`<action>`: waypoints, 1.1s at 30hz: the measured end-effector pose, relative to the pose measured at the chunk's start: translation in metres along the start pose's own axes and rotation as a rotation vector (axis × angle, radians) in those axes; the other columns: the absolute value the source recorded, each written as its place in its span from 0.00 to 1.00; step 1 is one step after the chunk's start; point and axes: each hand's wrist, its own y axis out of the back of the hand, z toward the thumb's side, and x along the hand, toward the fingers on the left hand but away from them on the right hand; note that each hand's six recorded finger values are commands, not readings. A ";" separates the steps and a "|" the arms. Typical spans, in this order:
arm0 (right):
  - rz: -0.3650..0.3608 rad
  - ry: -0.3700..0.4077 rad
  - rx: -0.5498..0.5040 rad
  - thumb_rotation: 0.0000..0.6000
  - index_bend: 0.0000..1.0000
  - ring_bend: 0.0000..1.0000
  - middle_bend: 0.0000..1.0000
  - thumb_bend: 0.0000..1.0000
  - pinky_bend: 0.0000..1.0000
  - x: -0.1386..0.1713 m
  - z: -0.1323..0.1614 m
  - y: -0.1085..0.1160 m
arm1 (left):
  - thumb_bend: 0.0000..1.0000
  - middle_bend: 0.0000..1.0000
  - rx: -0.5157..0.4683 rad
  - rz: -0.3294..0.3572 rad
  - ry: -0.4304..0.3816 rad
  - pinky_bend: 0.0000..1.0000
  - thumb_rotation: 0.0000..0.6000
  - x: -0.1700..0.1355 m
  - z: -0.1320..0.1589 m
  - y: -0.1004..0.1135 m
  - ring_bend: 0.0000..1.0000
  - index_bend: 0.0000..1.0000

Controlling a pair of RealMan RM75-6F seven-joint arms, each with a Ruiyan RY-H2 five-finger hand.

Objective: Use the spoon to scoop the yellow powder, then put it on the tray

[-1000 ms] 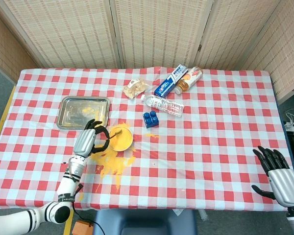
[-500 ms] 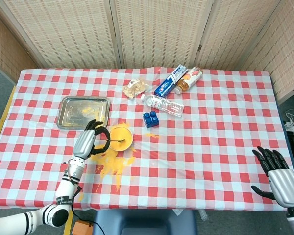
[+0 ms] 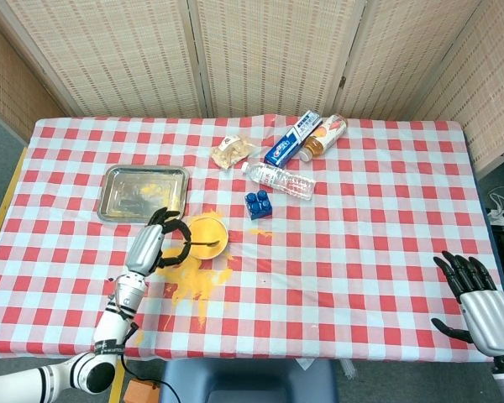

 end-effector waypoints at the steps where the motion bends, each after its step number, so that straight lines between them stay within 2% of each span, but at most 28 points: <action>1: 0.000 0.000 0.000 1.00 0.00 0.00 0.00 0.05 0.00 0.000 0.000 0.000 | 0.68 0.44 -0.002 -0.010 0.011 0.05 1.00 0.000 -0.001 0.000 0.15 0.83; 7: 0.006 0.002 0.002 1.00 0.00 0.00 0.00 0.05 0.00 -0.001 0.001 -0.002 | 0.68 0.44 -0.003 -0.040 0.038 0.05 1.00 0.000 -0.006 0.001 0.15 0.83; 11: 0.002 0.001 0.002 1.00 0.00 0.00 0.00 0.05 0.00 0.000 0.001 -0.001 | 0.68 0.44 0.006 -0.036 0.062 0.05 1.00 0.004 -0.013 0.004 0.15 0.83; 19: 0.003 0.000 0.002 1.00 0.00 0.00 0.00 0.05 0.00 0.000 0.000 -0.001 | 0.68 0.44 0.047 0.010 0.099 0.05 1.00 0.017 -0.029 0.013 0.15 0.83; 25: 0.004 -0.003 0.003 1.00 0.00 0.00 0.00 0.05 0.00 -0.001 0.000 -0.001 | 0.68 0.44 0.073 0.073 0.081 0.05 1.00 0.024 -0.030 0.020 0.15 0.83; 33: 0.004 -0.006 0.003 1.00 0.00 0.00 0.00 0.05 0.00 -0.001 0.000 -0.001 | 0.68 0.44 0.065 0.076 0.066 0.05 1.00 0.023 -0.028 0.019 0.14 0.83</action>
